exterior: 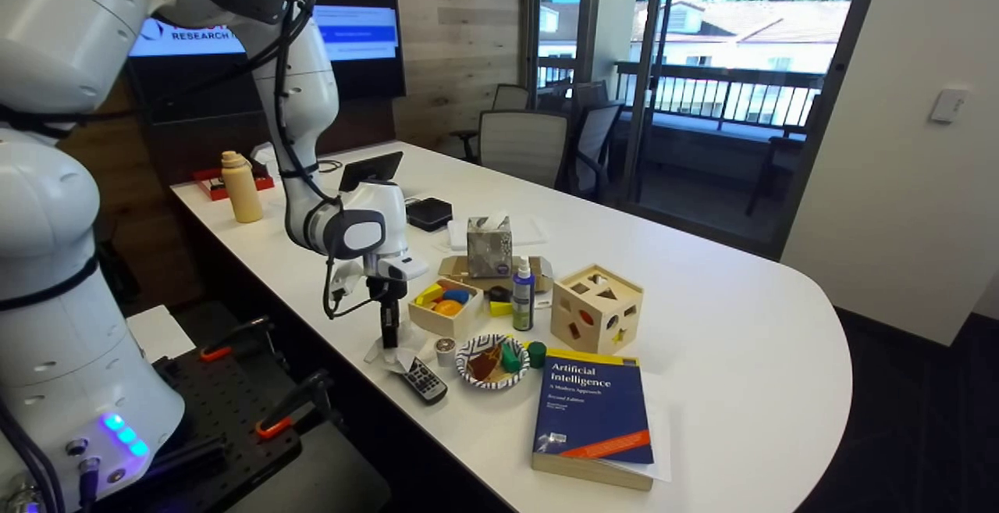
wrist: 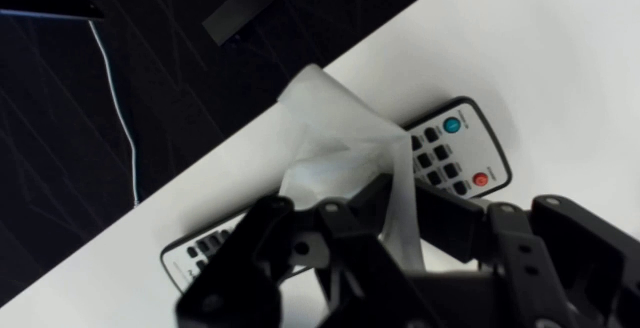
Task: Use the paper towel to wipe the remote
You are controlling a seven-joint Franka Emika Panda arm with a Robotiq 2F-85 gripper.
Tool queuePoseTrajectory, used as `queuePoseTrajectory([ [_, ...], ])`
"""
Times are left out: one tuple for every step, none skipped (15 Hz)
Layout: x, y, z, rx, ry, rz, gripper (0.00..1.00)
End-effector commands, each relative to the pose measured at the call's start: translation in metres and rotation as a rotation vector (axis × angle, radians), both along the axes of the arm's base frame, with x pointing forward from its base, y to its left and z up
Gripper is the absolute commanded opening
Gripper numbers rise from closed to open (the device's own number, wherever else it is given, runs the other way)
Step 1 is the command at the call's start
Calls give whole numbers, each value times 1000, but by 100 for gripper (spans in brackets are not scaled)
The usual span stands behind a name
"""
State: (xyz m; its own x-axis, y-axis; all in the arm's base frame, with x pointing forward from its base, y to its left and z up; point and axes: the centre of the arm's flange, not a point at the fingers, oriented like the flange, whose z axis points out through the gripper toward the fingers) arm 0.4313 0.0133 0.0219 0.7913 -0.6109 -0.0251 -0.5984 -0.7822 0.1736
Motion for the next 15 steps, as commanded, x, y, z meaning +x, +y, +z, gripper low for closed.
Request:
queuePoseTrajectory([
  [-14, -23, 2, -19, -17, -53, 2],
  [-16, -30, 2, -27, -19, -70, 2],
  [-18, -36, 3, -36, -16, -83, 2],
  [-18, -42, 1, -43, -17, -94, 2],
  [-18, -49, 1, -49, -18, -104, 2],
  [-18, -55, 2, -58, -18, -113, 2],
  [-18, -60, 3, -63, -22, -123, 2],
  [-18, -66, 4, -70, -24, -133, 2],
  [-19, -72, 4, -77, -26, -143, 2],
  [-20, -78, 6, -83, -27, -154, 2],
  [-21, -83, 6, -88, -27, -161, 2],
  [-22, -88, 6, -94, -25, -171, 2],
  [-23, -93, 7, -99, -24, -180, 2],
  [-26, -97, 6, -100, -24, -192, 2],
  [-27, -100, 6, -102, -23, -201, 2],
])
